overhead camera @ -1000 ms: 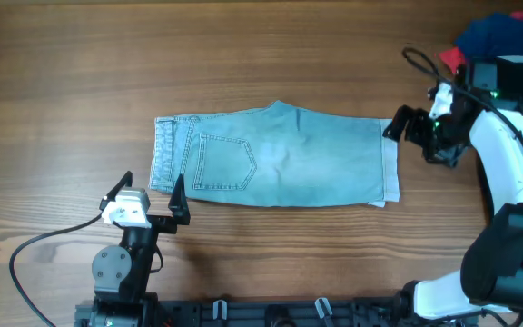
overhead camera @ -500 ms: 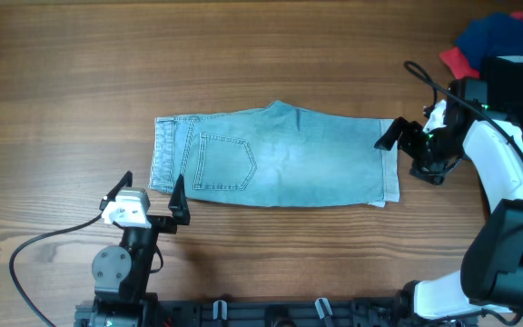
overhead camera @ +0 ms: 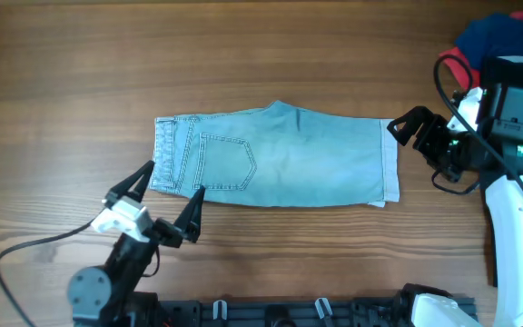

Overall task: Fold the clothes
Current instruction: 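Reach the left gripper to the shorts' left edge and grasp it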

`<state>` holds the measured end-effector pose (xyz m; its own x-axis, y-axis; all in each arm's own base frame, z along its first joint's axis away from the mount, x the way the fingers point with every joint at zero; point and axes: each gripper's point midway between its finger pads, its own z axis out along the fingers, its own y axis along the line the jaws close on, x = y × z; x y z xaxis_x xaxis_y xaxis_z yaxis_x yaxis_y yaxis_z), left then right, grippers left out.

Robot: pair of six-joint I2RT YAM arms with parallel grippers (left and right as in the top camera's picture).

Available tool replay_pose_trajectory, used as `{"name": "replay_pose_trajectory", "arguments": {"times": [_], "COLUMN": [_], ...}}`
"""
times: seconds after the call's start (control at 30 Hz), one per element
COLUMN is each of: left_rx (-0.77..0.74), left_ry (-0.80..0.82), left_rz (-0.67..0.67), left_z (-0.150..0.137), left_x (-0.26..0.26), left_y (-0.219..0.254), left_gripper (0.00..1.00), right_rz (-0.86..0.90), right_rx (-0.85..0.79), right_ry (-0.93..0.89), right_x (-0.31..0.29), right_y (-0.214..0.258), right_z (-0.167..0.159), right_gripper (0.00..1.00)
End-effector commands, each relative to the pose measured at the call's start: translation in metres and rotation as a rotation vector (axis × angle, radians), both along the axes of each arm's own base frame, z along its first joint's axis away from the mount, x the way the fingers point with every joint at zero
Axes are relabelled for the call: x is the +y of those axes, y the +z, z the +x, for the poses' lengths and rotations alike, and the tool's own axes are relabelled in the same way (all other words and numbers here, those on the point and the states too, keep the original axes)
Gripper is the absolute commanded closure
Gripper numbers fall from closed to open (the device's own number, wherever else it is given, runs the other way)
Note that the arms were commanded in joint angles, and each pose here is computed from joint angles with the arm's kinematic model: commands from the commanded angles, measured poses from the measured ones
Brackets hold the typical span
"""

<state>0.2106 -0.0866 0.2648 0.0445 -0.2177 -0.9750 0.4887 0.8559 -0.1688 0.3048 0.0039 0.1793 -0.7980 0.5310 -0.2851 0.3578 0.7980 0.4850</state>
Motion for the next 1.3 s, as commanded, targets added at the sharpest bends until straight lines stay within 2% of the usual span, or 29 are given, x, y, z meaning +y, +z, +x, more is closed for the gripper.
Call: {"name": "replay_pose_trajectory", "arguments": {"times": [0.0,0.13,0.3,0.43,0.5,0.53,0.67,0.7,0.93,1.1,1.27], "left_rx": [0.111,0.511,0.809,0.982,1.043,1.073,1.181,1.18,1.349,1.43,1.436], "left_ry": [0.025,0.14,0.262,0.314,0.18,0.086,-0.037,-0.193,-0.145,-0.181,-0.276], "left_rz": [0.014,0.134,0.297,0.296,0.307,0.281,0.188,0.156,0.078,0.03,-0.02], "left_z": [0.001,0.044,0.097,0.13,0.139,0.142,0.145,0.139,0.136,0.131,0.125], "left_x": [0.004,0.019,0.041,0.067,0.069,0.066,0.076,0.07,0.106,0.102,0.088], "left_y": [0.045,0.04,0.011,-0.041,-0.069,-0.083,-0.123,-0.137,-0.196,-0.223,-0.233], "left_gripper": [0.0,0.0,0.0,0.0,0.0,0.0,0.0,0.0,0.0,0.0,0.0], "right_rz": [0.049,0.102,0.144,0.15,0.15,0.15,0.15,0.15,0.15,0.15,0.15], "right_rx": [0.02,0.043,0.068,0.072,0.072,0.071,0.071,0.072,0.071,0.072,0.071], "right_ry": [-0.056,-0.147,-0.219,-0.23,-0.23,-0.229,-0.229,-0.23,-0.229,-0.229,-0.229], "right_x": [0.003,0.002,0.002,0.002,0.002,0.002,0.002,0.002,0.002,0.002,0.002], "right_y": [-0.001,-0.001,-0.001,-0.001,-0.001,-0.001,-0.001,-0.001,-0.001,-0.001,-0.001], "right_z": [0.003,0.006,0.006,0.006,0.006,0.006,0.006,0.006,0.006,0.006,0.006], "right_gripper": [0.0,0.0,0.0,0.0,0.0,0.0,0.0,0.0,0.0,0.0,0.0]}}
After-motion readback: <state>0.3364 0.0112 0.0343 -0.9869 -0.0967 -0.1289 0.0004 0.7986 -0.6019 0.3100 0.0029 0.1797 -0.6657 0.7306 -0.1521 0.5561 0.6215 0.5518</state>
